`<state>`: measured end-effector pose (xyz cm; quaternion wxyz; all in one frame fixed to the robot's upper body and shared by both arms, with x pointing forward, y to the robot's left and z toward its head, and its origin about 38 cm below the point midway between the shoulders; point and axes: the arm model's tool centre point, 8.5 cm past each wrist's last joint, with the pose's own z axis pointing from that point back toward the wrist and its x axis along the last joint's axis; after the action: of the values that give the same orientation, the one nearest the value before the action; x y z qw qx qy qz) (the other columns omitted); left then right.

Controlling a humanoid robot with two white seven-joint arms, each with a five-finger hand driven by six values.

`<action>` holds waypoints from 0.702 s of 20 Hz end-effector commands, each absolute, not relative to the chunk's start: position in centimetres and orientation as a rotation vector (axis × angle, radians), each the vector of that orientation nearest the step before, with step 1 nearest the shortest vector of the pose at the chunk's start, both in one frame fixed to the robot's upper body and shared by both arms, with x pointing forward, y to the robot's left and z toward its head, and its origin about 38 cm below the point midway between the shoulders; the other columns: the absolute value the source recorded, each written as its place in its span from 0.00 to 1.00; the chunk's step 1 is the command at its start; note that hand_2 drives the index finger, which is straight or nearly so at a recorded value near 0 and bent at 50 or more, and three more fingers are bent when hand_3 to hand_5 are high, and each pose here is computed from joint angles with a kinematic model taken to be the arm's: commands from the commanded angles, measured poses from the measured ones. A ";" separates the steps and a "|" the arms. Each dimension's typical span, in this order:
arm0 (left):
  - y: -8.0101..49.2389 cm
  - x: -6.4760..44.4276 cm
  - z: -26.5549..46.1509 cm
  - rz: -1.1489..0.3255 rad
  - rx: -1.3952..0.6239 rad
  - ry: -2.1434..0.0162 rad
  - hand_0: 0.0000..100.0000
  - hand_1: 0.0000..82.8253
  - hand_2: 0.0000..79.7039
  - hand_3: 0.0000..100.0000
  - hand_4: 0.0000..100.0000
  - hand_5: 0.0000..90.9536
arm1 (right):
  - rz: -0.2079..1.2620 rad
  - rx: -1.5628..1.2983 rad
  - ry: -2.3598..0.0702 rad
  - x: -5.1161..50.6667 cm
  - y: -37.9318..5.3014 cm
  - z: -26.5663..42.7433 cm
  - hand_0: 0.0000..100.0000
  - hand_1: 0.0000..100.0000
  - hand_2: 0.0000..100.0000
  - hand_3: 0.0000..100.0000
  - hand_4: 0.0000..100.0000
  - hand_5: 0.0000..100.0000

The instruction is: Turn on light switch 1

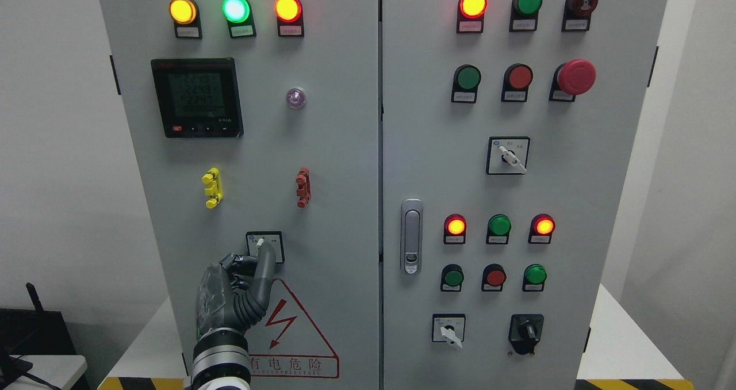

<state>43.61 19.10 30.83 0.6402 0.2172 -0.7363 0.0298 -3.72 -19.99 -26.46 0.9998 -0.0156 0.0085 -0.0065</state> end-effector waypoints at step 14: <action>18.8 43.6 30.9 0.059 0.491 -1.686 0.44 0.31 0.55 0.71 0.81 0.95 | -0.021 -0.031 0.017 -3.7 -20.0 -26.5 0.12 0.39 0.00 0.00 0.00 0.00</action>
<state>43.62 18.96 30.86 0.6390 0.2158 -0.7378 0.0276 -3.70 -19.97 -26.46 0.9998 -0.0155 0.0083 -0.0065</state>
